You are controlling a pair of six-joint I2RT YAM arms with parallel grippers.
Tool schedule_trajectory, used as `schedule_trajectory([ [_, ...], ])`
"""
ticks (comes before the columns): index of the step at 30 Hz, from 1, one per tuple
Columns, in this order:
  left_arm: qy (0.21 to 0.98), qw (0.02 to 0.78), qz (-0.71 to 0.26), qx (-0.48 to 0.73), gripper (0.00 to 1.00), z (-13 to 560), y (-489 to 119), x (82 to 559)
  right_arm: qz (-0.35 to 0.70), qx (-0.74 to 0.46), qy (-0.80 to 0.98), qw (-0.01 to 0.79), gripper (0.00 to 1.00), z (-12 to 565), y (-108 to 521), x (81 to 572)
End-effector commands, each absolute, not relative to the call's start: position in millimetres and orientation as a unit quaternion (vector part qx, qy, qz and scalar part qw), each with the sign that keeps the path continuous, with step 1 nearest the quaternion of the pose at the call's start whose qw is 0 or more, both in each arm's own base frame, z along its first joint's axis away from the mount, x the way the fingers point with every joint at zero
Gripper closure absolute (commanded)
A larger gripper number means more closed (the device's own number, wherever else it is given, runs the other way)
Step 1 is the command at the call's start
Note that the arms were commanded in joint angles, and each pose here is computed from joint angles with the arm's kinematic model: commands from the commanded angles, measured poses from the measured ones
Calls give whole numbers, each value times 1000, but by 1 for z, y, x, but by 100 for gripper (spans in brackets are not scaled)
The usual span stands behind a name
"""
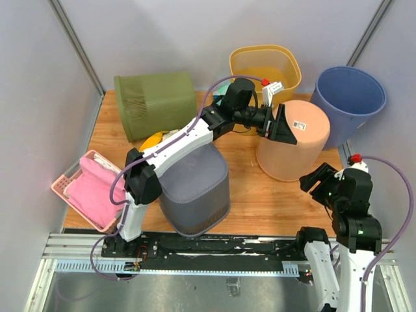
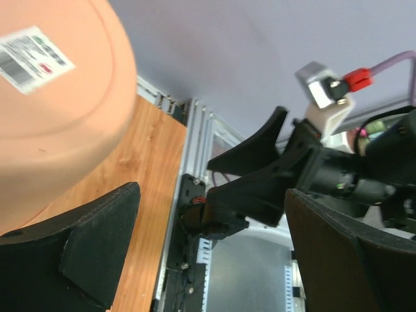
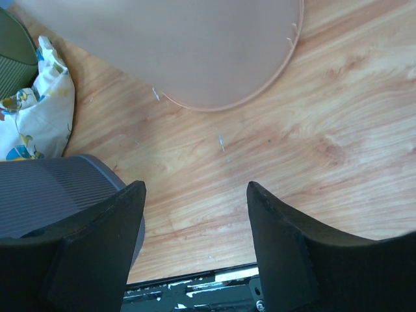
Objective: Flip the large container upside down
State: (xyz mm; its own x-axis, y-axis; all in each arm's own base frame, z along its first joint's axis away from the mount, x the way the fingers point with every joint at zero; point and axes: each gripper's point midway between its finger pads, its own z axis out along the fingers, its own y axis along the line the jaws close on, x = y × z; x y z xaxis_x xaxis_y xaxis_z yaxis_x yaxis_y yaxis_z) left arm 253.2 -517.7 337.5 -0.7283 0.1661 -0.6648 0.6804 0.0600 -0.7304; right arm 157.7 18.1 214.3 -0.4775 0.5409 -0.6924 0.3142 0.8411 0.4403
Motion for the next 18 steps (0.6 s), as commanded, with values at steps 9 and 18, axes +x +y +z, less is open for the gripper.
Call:
schedule_trajectory([
  [9, 740, 427, -414, 314, 1, 413, -426, 293, 80, 186, 833, 515, 31, 294, 2, 182],
  [18, 791, 536, -289, 59, 1, 445, -193, 410, 60, 151, 815, 556, 30, 332, -3, 192],
])
